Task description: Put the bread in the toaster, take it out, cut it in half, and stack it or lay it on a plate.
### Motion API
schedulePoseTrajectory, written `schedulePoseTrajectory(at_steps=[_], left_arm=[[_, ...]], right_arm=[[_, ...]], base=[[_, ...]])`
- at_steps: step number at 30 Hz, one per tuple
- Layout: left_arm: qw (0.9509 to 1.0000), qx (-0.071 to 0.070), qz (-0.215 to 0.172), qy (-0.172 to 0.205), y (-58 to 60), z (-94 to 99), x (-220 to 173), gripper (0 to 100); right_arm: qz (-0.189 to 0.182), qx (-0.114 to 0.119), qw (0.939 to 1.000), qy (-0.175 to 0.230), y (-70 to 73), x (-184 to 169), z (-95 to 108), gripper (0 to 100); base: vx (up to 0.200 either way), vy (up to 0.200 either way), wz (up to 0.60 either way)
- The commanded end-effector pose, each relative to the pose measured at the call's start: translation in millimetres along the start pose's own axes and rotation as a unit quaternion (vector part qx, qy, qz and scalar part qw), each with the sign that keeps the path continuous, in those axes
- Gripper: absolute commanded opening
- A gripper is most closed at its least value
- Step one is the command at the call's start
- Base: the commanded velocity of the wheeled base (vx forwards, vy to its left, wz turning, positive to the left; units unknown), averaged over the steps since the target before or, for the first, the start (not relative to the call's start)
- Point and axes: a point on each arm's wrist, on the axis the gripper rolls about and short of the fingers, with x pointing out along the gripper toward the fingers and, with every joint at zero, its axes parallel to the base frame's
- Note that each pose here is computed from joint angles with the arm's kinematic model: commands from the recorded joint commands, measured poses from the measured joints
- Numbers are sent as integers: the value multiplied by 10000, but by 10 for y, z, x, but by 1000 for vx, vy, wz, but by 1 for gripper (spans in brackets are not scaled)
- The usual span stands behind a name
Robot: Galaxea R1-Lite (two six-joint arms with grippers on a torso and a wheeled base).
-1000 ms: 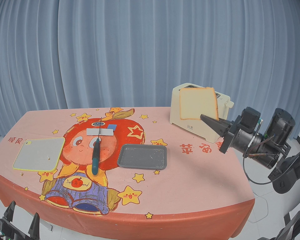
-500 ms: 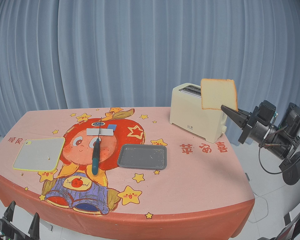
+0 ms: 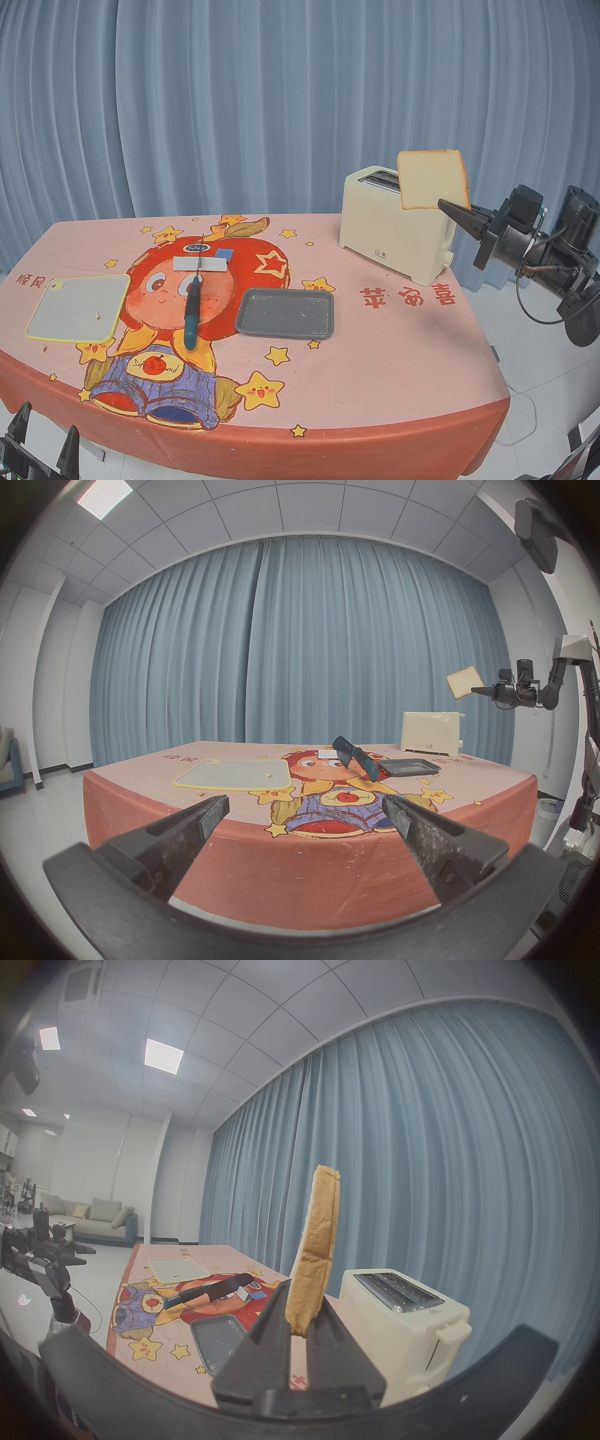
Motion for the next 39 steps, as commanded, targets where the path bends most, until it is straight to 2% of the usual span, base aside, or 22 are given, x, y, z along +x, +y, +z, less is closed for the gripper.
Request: schedulePoseTrajectory(at_steps=[1,7,21,23,28,36,39], left_arm=[[10000,-2,3,86,0,-49,13,100],[10000,-2,3,86,0,-49,13,100],[10000,-2,11,86,0,-49,13,100],[10000,-2,-5,86,0,-49,13,100],[10000,-2,3,86,0,-49,13,100],[10000,-2,3,86,0,-49,13,100],[10000,-2,3,86,0,-49,13,100]], right_arm=[[-11,-75,9999,-109,-63,94,184,0],[-101,-72,9999,-41,-172,178,341,0],[-154,-104,9998,-16,-222,197,373,0],[-193,-160,9997,-39,-254,203,397,0],[-226,-132,9996,79,-319,254,481,0],[-281,-260,9986,368,-609,495,547,0],[-277,-255,9981,495,-674,587,539,0]], base=[[0,-200,0],[0,-200,0],[0,0,0],[0,0,0],[0,0,0],[0,0,0],[0,0,0]])
